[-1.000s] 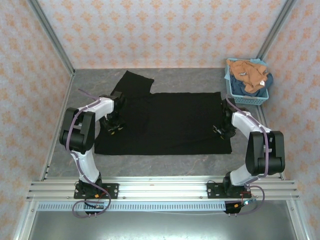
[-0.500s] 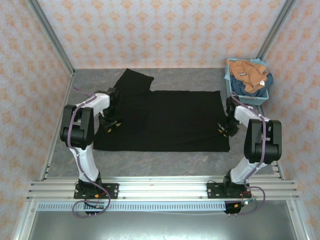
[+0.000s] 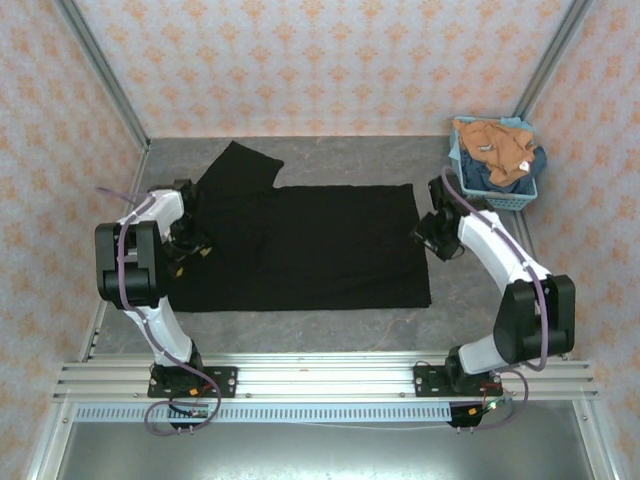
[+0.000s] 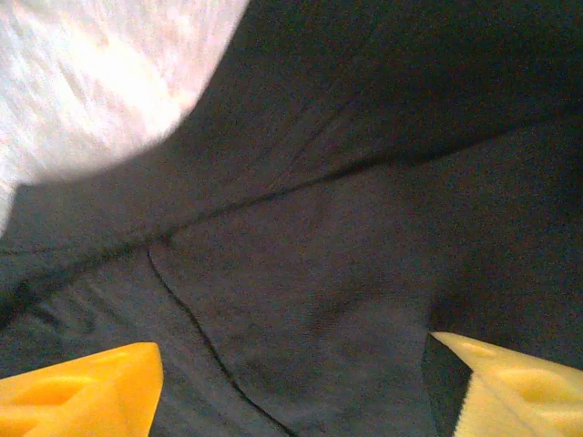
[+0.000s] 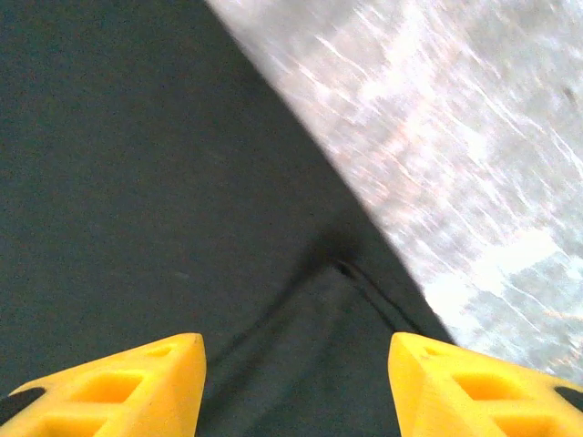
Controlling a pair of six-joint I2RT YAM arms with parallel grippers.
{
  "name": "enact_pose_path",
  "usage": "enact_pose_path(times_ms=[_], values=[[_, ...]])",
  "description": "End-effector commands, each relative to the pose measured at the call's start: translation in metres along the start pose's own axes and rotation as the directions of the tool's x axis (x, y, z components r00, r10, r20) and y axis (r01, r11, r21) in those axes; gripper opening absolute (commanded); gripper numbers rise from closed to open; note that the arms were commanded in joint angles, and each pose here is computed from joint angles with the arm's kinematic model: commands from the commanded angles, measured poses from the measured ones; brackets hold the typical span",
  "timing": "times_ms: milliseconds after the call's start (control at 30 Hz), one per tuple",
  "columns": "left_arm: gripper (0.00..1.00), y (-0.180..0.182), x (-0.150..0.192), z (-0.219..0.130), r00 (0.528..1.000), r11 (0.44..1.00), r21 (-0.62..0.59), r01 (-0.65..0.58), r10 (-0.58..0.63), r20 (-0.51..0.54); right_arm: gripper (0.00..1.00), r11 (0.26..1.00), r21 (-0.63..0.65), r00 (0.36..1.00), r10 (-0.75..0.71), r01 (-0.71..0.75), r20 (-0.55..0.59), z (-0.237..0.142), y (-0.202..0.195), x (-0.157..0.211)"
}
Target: Fold and stack the t-shirts
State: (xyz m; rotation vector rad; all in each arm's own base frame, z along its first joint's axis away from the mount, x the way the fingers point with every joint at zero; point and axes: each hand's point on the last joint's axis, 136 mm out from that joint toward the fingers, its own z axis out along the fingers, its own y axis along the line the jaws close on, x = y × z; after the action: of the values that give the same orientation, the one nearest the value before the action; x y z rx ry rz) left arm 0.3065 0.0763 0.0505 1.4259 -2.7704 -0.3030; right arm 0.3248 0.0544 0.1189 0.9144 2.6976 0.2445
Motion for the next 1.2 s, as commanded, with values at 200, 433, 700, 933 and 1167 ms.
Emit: enact_pose_path(times_ms=[200, 433, 700, 933, 1167], values=[[0.71, -0.171, -0.096, -0.075, 0.97, 0.959, 0.269, -0.087, 0.021, 0.241, 0.55, 0.996, -0.021, 0.992, -0.082, 0.084, 0.095, 0.06, 0.103, -0.108], [0.57, -0.228, -0.122, -0.047, 0.972, 0.939, 0.325, -0.115, 0.038, 0.232, 0.45, 0.998, -0.059, 0.999, -0.028, 0.029, 0.016, 0.122, 0.136, -0.123], [0.56, -0.21, -0.09, 0.006, 0.993, 0.968, 0.241, -0.075, 0.05, 0.107, 0.42, 0.997, 0.052, 0.995, 0.067, -0.063, -0.07, 0.151, 0.102, -0.089], [0.56, -0.154, -0.058, 0.026, 0.999, 0.994, 0.102, -0.03, 0.026, 0.035, 0.43, 0.986, 0.153, 0.991, 0.085, -0.068, -0.108, 0.144, 0.059, -0.056], [0.71, -0.177, -0.103, -0.03, 0.979, 0.977, 0.19, -0.097, 0.059, 0.198, 0.47, 0.995, 0.098, 0.999, 0.009, -0.006, -0.032, 0.119, 0.071, -0.073]])
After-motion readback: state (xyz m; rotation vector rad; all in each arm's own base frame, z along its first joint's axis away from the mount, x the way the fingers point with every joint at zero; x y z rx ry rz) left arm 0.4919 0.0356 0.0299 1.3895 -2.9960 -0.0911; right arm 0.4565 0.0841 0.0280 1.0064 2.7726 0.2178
